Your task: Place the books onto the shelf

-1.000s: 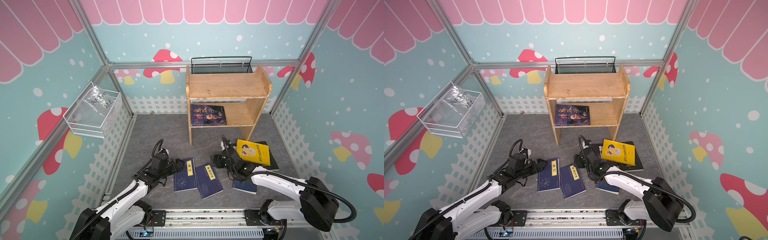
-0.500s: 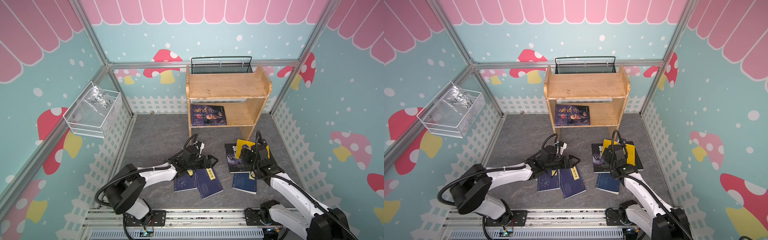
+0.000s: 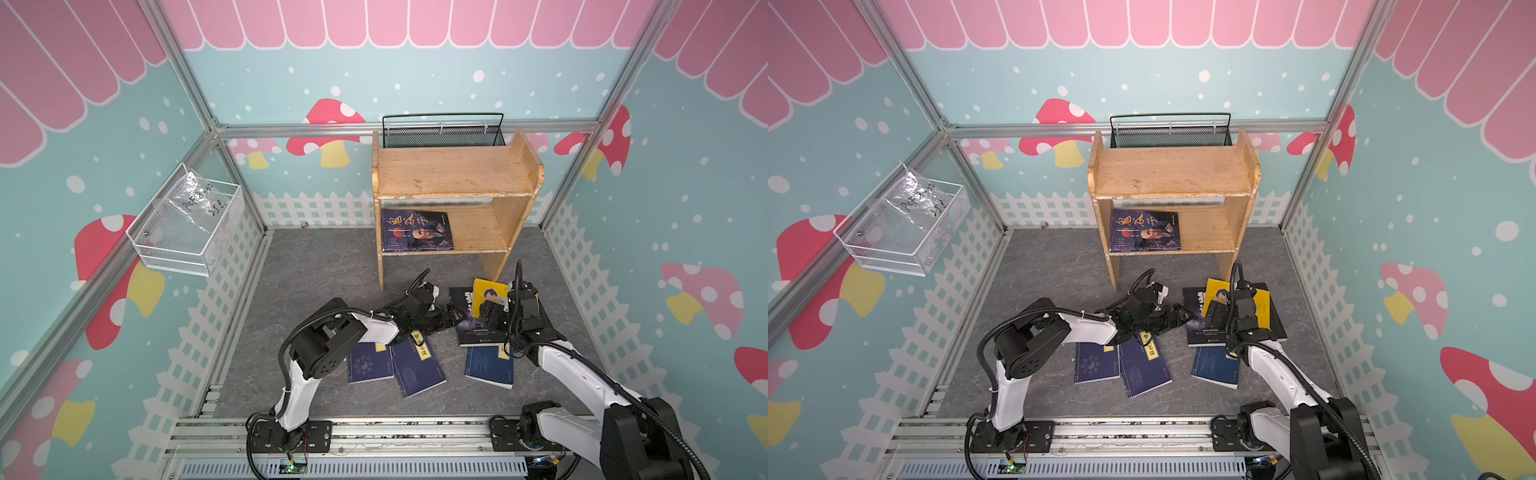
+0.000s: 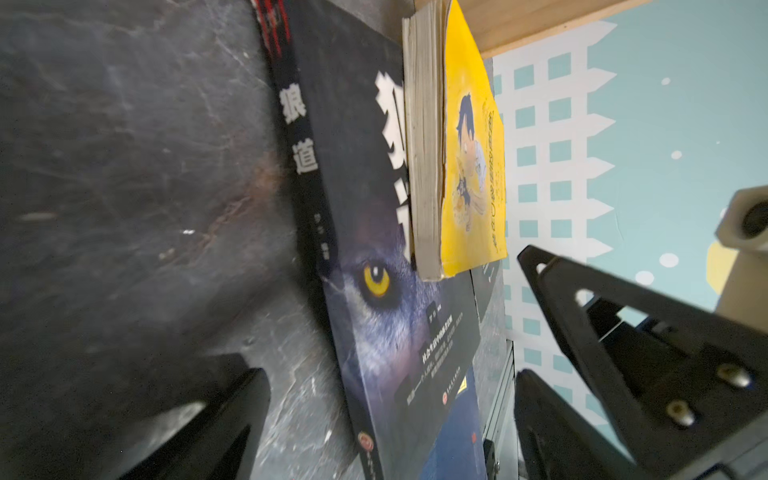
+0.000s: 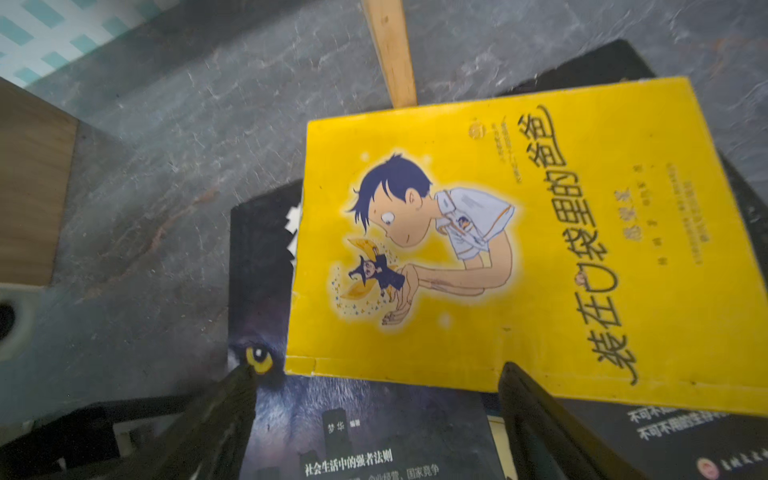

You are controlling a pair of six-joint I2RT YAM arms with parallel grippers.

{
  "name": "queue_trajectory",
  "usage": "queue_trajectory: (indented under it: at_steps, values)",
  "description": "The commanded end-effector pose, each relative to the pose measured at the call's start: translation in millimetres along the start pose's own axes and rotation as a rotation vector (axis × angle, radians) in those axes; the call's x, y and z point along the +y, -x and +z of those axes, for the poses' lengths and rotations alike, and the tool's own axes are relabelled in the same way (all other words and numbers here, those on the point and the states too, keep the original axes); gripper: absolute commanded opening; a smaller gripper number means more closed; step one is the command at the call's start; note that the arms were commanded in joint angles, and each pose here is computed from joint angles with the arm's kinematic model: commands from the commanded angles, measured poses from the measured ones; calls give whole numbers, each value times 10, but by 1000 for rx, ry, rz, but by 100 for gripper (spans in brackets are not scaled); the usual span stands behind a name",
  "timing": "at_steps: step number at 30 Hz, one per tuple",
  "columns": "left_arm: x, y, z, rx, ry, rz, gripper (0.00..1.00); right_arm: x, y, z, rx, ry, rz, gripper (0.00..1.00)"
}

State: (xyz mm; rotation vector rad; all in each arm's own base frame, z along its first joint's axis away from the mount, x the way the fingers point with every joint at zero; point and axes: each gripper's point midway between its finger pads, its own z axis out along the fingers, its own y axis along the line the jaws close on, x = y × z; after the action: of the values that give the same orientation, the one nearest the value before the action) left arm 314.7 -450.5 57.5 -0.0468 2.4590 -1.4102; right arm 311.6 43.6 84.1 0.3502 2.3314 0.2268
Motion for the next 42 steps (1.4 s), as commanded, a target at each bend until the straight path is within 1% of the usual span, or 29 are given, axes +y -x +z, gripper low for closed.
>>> queue_trajectory:
  at_steps: [1,4,6,10,15,19,23,25,30,32,33,35,38,42]
  values:
    - [178,-66,141,15,91,-47,92,24,-168,59,42,49,26,93]
    - [199,-116,230,31,98,-54,92,29,-273,93,64,72,47,92]
    - [170,-132,292,41,67,-70,90,25,-353,122,83,82,65,91]
    - [96,-133,425,49,-24,-116,81,-61,-549,184,121,66,128,88]
    - [18,-75,419,25,-52,-105,72,-111,-704,229,151,66,162,87]
    - [-30,-48,354,8,-54,-85,57,-101,-748,248,162,79,169,86]
    - [-10,-75,355,15,-61,-97,37,-67,-738,241,152,108,184,86]
    - [-9,-68,346,10,-60,-100,30,-44,-746,233,157,121,186,86]
    - [-73,-14,264,-11,-52,-77,11,53,-626,167,122,171,171,86]
    - [-147,8,201,-19,-69,-74,2,124,-521,105,91,204,168,87]
    - [-202,18,164,-21,-84,-77,0,163,-476,69,80,224,167,88]
    - [-316,43,42,-35,-123,-80,0,284,-338,-39,48,281,162,88]
    - [-387,49,-185,-45,-129,-70,0,430,-118,-250,-15,351,146,89]
    - [-547,68,-601,-54,-192,-38,0,524,163,-553,-112,391,129,90]
